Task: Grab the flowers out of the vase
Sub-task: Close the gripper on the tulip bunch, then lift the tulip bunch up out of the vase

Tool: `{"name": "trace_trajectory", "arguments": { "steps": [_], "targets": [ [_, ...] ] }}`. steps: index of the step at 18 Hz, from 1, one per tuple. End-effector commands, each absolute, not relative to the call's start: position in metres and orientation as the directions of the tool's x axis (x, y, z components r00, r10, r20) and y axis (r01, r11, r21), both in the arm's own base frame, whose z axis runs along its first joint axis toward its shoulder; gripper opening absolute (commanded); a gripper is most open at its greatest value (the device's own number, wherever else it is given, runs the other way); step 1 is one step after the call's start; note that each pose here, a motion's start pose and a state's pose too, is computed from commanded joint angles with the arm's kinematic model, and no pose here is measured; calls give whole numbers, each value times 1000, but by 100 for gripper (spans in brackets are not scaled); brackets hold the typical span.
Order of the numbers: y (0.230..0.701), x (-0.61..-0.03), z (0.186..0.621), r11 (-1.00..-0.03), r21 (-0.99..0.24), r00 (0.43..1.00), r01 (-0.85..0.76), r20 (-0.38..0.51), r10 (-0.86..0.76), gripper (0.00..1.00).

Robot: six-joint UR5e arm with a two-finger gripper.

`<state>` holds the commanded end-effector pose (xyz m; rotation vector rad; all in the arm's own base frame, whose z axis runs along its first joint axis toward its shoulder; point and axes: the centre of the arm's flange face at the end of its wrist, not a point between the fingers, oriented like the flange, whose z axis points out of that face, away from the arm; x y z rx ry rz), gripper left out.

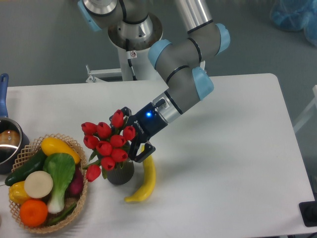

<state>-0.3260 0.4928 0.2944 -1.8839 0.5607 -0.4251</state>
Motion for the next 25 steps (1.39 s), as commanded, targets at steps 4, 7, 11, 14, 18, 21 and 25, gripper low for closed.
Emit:
{"name": "trace_trajectory", "arguments": {
  "steps": [4,7,11,14,18,21,25],
  "targets": [
    [492,-326,293,-318,-931,826,-177,35,-562,44],
    [491,-326,292,-320,-931,827,-174,38,-561,33],
    [490,-327,293,-319,-931,828,-175,36,-559,31],
    [488,-330,294,-320,-932,833,-170,38,-552,32],
    [486,-331,301,-324,-937,843,-127,70,-534,32],
    [480,-337,313,-311,-945,855,-102,76,-513,32],
    [476,-338,335,-293,-955,865,-46,108,-490,32]
  ]
}}
